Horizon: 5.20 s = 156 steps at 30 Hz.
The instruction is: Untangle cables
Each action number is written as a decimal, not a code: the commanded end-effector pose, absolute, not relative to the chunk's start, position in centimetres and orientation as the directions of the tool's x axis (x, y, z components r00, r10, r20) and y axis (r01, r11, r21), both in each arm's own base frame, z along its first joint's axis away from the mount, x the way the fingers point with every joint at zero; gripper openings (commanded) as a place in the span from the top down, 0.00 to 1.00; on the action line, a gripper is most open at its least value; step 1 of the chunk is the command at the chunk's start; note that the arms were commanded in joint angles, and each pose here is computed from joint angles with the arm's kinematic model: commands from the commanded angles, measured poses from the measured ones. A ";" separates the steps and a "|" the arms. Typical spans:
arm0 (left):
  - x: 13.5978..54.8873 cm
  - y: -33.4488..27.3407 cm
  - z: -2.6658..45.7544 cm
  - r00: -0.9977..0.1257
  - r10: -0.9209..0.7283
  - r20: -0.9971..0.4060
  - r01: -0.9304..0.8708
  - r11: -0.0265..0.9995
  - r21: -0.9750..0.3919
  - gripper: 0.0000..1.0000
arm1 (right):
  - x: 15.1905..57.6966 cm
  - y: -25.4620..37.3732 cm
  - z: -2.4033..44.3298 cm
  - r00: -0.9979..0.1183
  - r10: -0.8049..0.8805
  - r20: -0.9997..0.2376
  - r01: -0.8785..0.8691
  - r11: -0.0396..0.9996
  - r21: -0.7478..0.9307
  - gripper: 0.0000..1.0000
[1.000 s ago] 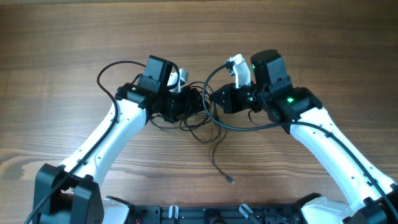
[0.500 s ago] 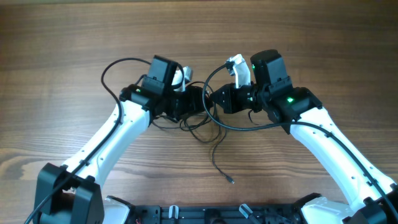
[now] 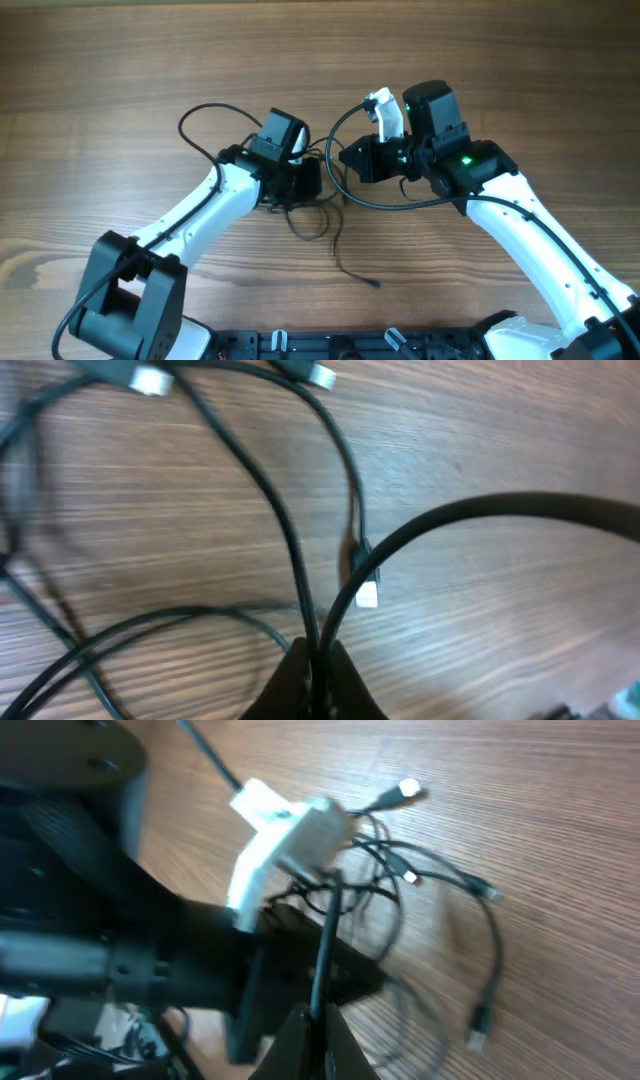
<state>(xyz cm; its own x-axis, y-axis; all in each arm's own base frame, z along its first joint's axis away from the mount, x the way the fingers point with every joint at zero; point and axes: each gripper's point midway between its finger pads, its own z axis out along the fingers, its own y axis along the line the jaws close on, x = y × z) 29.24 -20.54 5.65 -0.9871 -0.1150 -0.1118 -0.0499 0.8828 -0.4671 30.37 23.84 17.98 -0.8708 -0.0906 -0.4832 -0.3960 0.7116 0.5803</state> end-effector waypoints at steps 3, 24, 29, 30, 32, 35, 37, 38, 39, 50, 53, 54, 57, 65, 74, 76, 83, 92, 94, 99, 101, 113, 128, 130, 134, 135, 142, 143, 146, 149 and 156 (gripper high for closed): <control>30.5 -15.6 7.2 -0.969 -0.184 -0.166 -0.097 0.898 -0.429 0.96 | 33.1 16.6 15.1 -0.873 0.083 -0.481 -0.078 0.949 0.306 0.96; 29.1 2.7 15.2 -0.750 -0.592 -0.296 -0.423 0.773 -0.473 0.96 | 30.9 -8.5 12.8 -0.635 0.651 -0.416 0.706 0.708 0.031 0.96; 28.9 3.7 15.4 -0.726 -0.627 -0.283 -0.449 0.744 -0.495 0.96 | 30.0 -11.6 12.7 -0.552 0.731 -0.401 0.779 0.623 0.063 0.96; 28.9 3.4 15.4 -0.728 -0.626 -0.280 -0.442 0.741 -0.506 0.96 | 29.9 -11.8 12.7 -0.544 0.742 -0.392 0.784 0.616 0.076 0.96; 29.0 2.8 15.7 -0.736 -0.621 -0.269 -0.422 0.732 -0.535 0.96 | 30.0 -11.8 12.6 -0.537 0.756 -0.374 0.785 0.610 0.108 0.96; 29.2 1.0 16.4 -0.762 -0.600 -0.245 -0.367 0.711 -0.600 0.95 | 31.3 -11.0 12.9 -0.574 0.728 -0.375 0.730 0.662 0.170 0.96; 29.3 0.0 16.7 -0.779 -0.581 -0.236 -0.336 0.705 -0.625 0.95 | 32.7 -10.2 13.3 -0.618 0.679 -0.396 0.657 0.723 0.214 0.96; 29.3 -0.5 16.7 -0.789 -0.568 -0.236 -0.322 0.708 -0.629 0.95 | 33.1 -10.0 13.6 -0.630 0.661 -0.408 0.631 0.741 0.228 0.96; 29.3 -1.1 16.7 -0.800 -0.552 -0.236 -0.308 0.715 -0.628 0.94 | 33.7 -9.9 13.8 -0.639 0.638 -0.429 0.603 0.762 0.235 0.95; 28.7 -6.0 16.1 -0.891 -0.373 -0.259 -0.165 0.797 -0.581 0.92 | 36.3 -17.6 18.6 -0.428 0.541 -0.724 0.711 0.696 0.100 0.96; 28.5 -6.6 16.0 -0.899 -0.350 -0.262 -0.147 0.807 -0.572 0.92 | 35.9 -20.4 20.8 -0.353 0.540 -0.764 0.760 0.642 0.102 0.95; 28.5 -6.8 16.0 -0.901 -0.344 -0.263 -0.142 0.808 -0.572 0.92 | 35.6 -21.6 21.8 -0.320 0.543 -0.777 0.777 0.620 0.113 0.95; 28.4 -7.1 16.0 -0.905 -0.335 -0.263 -0.133 0.809 -0.572 0.92 | 34.0 -25.5 25.1 -0.187 0.569 -0.801 0.837 0.519 0.173 0.95; 28.4 -7.1 16.0 -0.905 -0.335 -0.264 -0.133 0.809 -0.572 0.92 | 28.4 -31.8 28.0 0.074 0.625 -0.777 0.915 0.267 0.302 0.96; 28.5 -7.1 16.0 -0.904 -0.335 -0.265 -0.132 0.809 -0.573 0.92 | 30.8 -27.1 20.4 -0.133 0.808 -0.574 0.888 0.354 0.294 0.96; 28.5 -7.1 16.0 -0.904 -0.335 -0.265 -0.132 0.809 -0.572 0.92 | 30.5 -26.1 18.1 -0.187 0.839 -0.512 0.903 0.351 0.246 0.96; 28.4 -7.1 16.0 -0.905 -0.335 -0.261 -0.134 0.809 -0.572 0.92 | 30.0 -25.1 12.0 -0.345 0.862 -0.370 0.906 0.409 0.107 0.95; 28.3 -7.1 15.9 -0.906 -0.335 -0.258 -0.136 0.809 -0.572 0.92 | 32.8 -22.9 11.4 -0.407 0.861 -0.304 0.832 0.487 0.264 0.09; 28.3 -7.1 15.9 -0.907 -0.335 -0.257 -0.137 0.809 -0.572 0.92 | 33.9 -21.7 11.7 -0.427 0.861 -0.277 0.793 0.503 0.342 0.09; 28.2 -6.9 15.7 -0.906 -0.337 -0.255 -0.145 0.815 -0.561 0.92 | 34.8 -19.4 11.8 -0.484 0.841 -0.243 0.747 0.541 0.386 0.09; 28.1 -6.8 15.6 -0.907 -0.337 -0.253 -0.148 0.816 -0.559 0.92 | 35.3 -18.2 11.7 -0.530 0.811 -0.247 0.719 0.584 0.375 0.09; 28.1 -6.8 15.6 -0.907 -0.337 -0.251 -0.148 0.816 -0.559 0.92 | 38.9 -9.9 11.0 -0.819 0.445 -0.363 0.422 0.895 0.146 0.06; 28.3 -5.8 15.1 -0.898 -0.348 -0.270 -0.175 0.845 -0.506 0.92 | 38.6 -6.4 4.6 -0.966 0.151 -0.211 0.169 0.983 -0.075 0.05; 28.3 -5.4 14.9 -0.895 -0.351 -0.276 -0.184 0.853 -0.488 0.91 | 38.6 -6.4 4.2 -0.968 0.150 -0.202 0.168 0.983 -0.075 0.05; 28.4 -5.2 14.8 -0.893 -0.352 -0.280 -0.188 0.858 -0.478 0.91 | 38.6 -6.4 3.0 -0.971 0.152 -0.182 0.168 0.983 -0.076 0.06; 28.4 -5.2 14.8 -0.893 -0.352 -0.280 -0.188 0.858 -0.478 0.91 | 38.5 -6.4 2.8 -0.972 0.154 -0.176 0.169 0.983 -0.076 0.08; 28.4 -5.2 14.8 -0.893 -0.352 -0.280 -0.189 0.858 -0.478 0.91 | 38.5 -6.3 1.3 -0.975 0.164 -0.148 0.176 0.982 -0.072 0.18; 28.4 -5.2 14.8 -0.893 -0.352 -0.280 -0.189 0.858 -0.478 0.91 | 38.5 -6.3 1.3 -0.975 0.164 -0.148 0.176 0.982 -0.071 0.18; 28.4 -5.2 14.8 -0.893 -0.352 -0.279 -0.189 0.858 -0.479 0.91 | 38.5 -6.4 1.2 -0.972 0.181 -0.150 0.193 0.978 -0.072 0.18; 28.4 -5.2 14.8 -0.893 -0.352 -0.279 -0.189 0.858 -0.479 0.91 | 38.6 -6.3 1.2 -0.971 0.185 -0.152 0.198 0.978 -0.070 0.19; 28.4 -5.2 14.8 -0.893 -0.352 -0.279 -0.189 0.858 -0.479 0.91 | 38.3 -6.2 1.0 -0.960 0.240 -0.147 0.250 0.967 -0.056 0.20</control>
<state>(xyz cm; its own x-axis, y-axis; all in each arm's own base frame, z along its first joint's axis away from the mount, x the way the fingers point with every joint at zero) 28.60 -5.14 15.03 -0.8865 -0.3764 -0.2691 -0.2101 0.8457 -0.4906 38.91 -6.20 1.94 -0.9661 0.1951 -0.1689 0.2059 0.9774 -0.0488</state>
